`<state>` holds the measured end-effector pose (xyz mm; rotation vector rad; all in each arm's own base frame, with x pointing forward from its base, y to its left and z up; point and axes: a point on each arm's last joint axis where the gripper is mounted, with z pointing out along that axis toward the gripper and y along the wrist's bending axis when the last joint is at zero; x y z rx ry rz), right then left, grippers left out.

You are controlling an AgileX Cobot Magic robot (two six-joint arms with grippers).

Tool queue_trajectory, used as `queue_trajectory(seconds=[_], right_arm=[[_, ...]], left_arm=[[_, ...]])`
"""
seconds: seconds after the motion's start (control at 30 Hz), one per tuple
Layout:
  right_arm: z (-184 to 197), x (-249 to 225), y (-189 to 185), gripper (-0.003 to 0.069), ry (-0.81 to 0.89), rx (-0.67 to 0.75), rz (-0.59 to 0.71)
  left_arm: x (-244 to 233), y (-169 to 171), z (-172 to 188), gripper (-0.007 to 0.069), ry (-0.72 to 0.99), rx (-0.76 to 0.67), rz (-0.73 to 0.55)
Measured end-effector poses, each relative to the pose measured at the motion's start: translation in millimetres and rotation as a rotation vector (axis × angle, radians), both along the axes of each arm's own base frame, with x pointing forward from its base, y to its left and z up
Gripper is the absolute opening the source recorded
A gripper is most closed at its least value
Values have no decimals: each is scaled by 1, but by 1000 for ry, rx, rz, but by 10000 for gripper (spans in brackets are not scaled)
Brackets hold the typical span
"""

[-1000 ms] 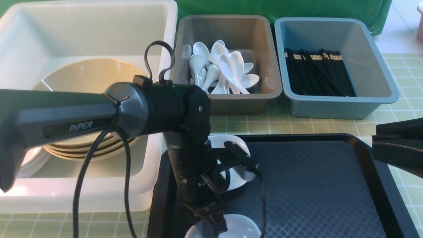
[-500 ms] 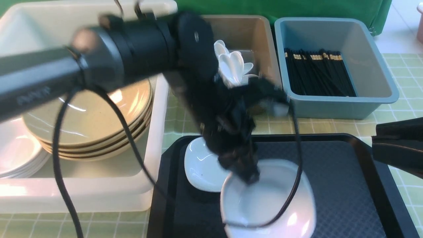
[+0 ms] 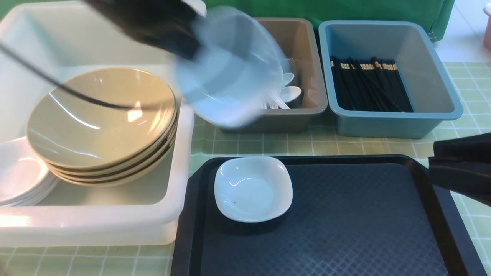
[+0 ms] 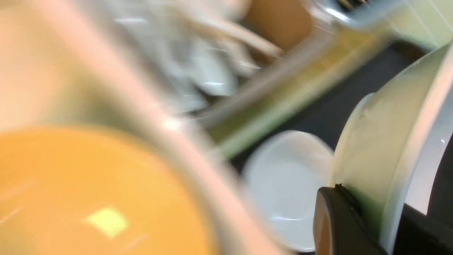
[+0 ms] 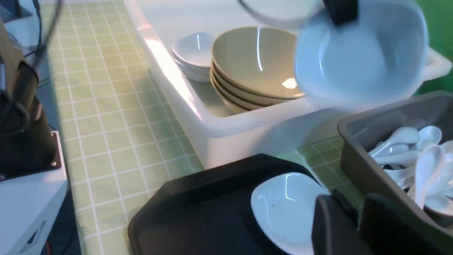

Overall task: On green table put chopsticks spoon bowls plates into blue grey white boxes.
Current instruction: 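Place the white bowl into the white bin with the other dishes with the left gripper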

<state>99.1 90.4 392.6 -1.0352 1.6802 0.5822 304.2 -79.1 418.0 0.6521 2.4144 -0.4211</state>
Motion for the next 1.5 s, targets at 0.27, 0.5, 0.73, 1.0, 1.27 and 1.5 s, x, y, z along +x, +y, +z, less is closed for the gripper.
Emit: queue_trajectory(seconds=[0.27,0.5,0.73,1.0,1.27,1.5], right_arm=[[24,32,14,137,30,-4,29],[43,57,49,145,44,-29,154],[42,80,81,150,145,-141,133],[32,88,91,153,175,-185,138],[31,89,91,158,169,-195,141],[30,91,92,164,156,-204,147]], left_arm=[[-49,117,-15,15,52,-34,401],[-70,204,-62,15,99,-204,790],[-76,231,-76,15,132,-136,940],[-73,249,-94,15,216,-64,1048],[-52,259,-126,17,302,-177,1061],[-50,260,-132,62,345,-224,1106]])
